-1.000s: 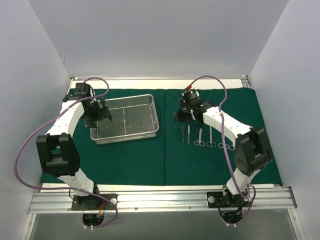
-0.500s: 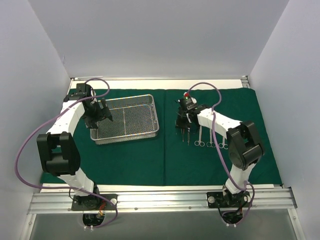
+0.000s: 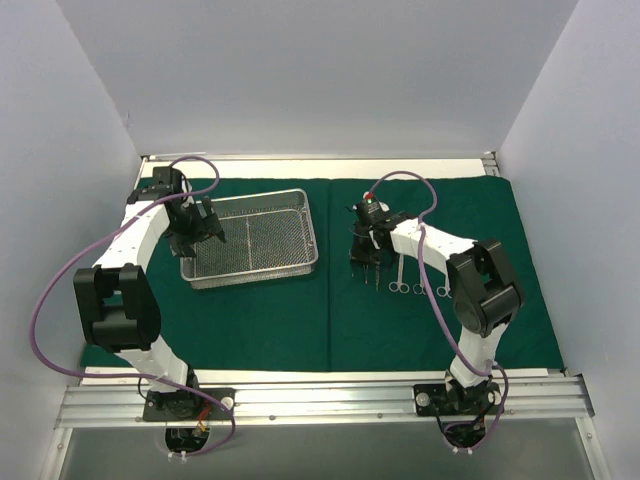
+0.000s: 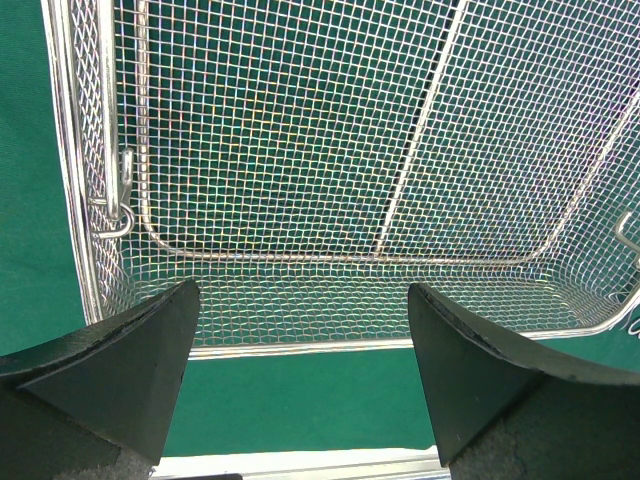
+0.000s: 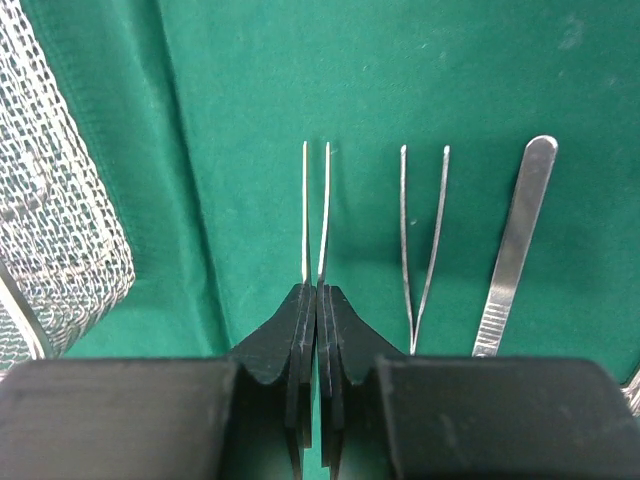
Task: Open and lay out the surgical kit
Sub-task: Place the medical item in the surgical kit, then reset both arms
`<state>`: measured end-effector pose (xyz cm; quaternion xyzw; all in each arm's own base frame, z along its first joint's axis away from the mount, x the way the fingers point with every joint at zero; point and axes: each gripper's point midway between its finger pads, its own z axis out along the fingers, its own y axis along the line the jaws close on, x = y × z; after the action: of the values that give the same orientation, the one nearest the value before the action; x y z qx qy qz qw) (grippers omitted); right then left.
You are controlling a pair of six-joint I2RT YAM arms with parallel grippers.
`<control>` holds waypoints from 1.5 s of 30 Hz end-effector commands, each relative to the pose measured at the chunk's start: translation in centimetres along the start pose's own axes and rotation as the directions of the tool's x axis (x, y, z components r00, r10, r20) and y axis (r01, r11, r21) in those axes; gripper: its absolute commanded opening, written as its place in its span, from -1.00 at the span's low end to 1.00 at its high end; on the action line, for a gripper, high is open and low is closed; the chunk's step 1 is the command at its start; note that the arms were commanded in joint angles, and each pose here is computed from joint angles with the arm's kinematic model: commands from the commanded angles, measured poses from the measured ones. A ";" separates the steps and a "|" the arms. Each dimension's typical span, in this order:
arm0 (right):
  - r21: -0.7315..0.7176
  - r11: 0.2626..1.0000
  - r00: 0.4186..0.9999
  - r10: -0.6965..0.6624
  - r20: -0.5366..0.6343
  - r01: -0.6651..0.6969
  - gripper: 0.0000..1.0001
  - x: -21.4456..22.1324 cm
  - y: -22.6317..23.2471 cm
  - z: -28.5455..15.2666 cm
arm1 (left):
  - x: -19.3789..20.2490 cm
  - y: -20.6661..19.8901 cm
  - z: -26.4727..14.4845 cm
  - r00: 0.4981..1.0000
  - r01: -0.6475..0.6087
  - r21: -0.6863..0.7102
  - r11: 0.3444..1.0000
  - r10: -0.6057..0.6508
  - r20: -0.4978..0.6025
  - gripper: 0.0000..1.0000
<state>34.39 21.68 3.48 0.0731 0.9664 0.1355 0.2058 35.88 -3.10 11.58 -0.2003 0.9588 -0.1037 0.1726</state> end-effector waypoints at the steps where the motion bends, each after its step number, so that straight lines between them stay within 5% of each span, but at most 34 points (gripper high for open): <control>1: 0.027 0.999 0.999 -0.025 -0.042 0.026 -1.00 1.4 -0.4 -0.1 | -1.2 -0.8 -0.4 0.999 0.000 0.035 0.999 -0.002 0.040 0.87; 21: 0.042 0.999 0.995 -0.006 -0.104 0.011 -1.00 3.5 -1.1 1.6 | -1.4 -0.5 -0.4 0.999 -0.005 0.035 0.999 0.004 0.039 0.87; 34: 0.009 0.996 0.994 -0.088 0.061 0.087 -0.81 -2.5 1.6 -3.2 | -1.5 -1.0 -1.2 0.998 -0.009 0.063 0.998 0.006 0.056 0.87; 38: 0.001 0.987 0.975 -0.158 0.155 0.160 -0.43 -5.3 2.9 -5.7 | -1.7 -1.8 -2.1 0.996 -0.009 0.106 0.994 0.000 0.085 0.87; 40: 0.031 0.985 0.967 -0.171 0.187 0.168 -0.05 -6.2 2.6 -6.0 | -1.7 -2.2 -2.4 0.996 -0.009 0.126 0.992 -0.002 0.092 0.87; 45: 0.063 0.965 0.947 -0.261 0.190 0.253 0.37 -6.6 3.8 -6.8 | -0.9 -3.2 -3.7 0.994 0.005 0.182 0.983 -0.025 0.110 0.87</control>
<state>38.44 22.59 11.47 0.0026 0.9466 0.1186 0.2998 36.10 -4.20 13.30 -0.1984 0.9487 -0.1464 0.1979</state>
